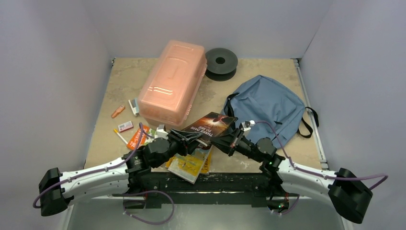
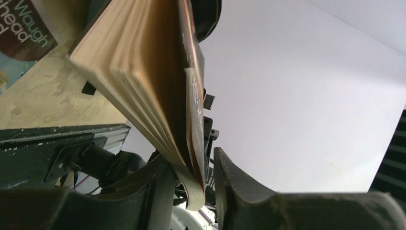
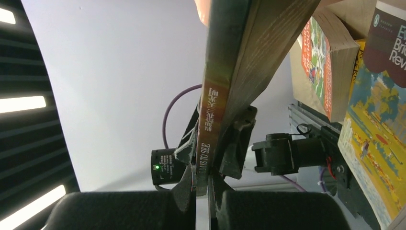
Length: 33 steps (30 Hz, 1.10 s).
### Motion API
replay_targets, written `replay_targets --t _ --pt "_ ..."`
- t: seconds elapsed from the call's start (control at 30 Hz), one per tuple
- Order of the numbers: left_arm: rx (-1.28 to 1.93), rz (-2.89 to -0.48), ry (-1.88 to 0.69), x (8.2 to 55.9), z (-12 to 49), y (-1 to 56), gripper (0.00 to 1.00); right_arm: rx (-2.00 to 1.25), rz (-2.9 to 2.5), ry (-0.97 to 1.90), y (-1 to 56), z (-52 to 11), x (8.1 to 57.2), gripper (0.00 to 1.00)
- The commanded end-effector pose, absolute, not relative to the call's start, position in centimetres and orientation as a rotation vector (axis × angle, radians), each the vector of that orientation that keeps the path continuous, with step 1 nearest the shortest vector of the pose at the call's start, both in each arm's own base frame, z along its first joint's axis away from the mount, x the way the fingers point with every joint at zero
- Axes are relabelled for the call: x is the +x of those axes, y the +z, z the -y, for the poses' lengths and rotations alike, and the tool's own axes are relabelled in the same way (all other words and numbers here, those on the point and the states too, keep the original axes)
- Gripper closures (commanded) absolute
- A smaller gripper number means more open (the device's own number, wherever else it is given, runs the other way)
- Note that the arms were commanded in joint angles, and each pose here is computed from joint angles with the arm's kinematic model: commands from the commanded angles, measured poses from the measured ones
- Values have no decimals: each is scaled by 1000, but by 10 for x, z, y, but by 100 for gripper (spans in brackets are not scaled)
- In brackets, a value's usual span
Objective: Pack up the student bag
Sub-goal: Pick up the book from the center of the board.
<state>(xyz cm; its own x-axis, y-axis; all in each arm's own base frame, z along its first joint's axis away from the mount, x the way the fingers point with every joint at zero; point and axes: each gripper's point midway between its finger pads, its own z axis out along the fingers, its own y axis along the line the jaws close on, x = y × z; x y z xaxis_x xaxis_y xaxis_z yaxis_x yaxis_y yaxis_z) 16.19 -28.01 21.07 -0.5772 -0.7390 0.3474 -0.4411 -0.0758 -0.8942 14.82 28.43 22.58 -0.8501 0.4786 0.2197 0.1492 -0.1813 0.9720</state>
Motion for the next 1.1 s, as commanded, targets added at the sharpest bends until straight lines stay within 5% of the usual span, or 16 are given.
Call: replay_targets --t 0.0,0.07,0.2,0.33,0.57,1.07 --pt "-1285 -1789 -1748 175 276 224 75 574 -1836 2105 244 -281 138 100" --pt "-1266 -1806 -1733 172 279 214 92 486 -1988 1947 221 -282 131 91" --pt "-1195 -1817 -1743 165 282 206 100 229 -2183 1644 194 -270 118 35" --pt "-986 -1909 -1668 153 281 206 100 -36 -2302 1013 182 -220 137 18" --pt "-443 -2183 -1171 132 248 197 100 -178 -2425 -49 176 -141 201 11" --pt "-133 -2285 -1154 104 248 184 100 -101 -2048 -215 193 -194 312 12"
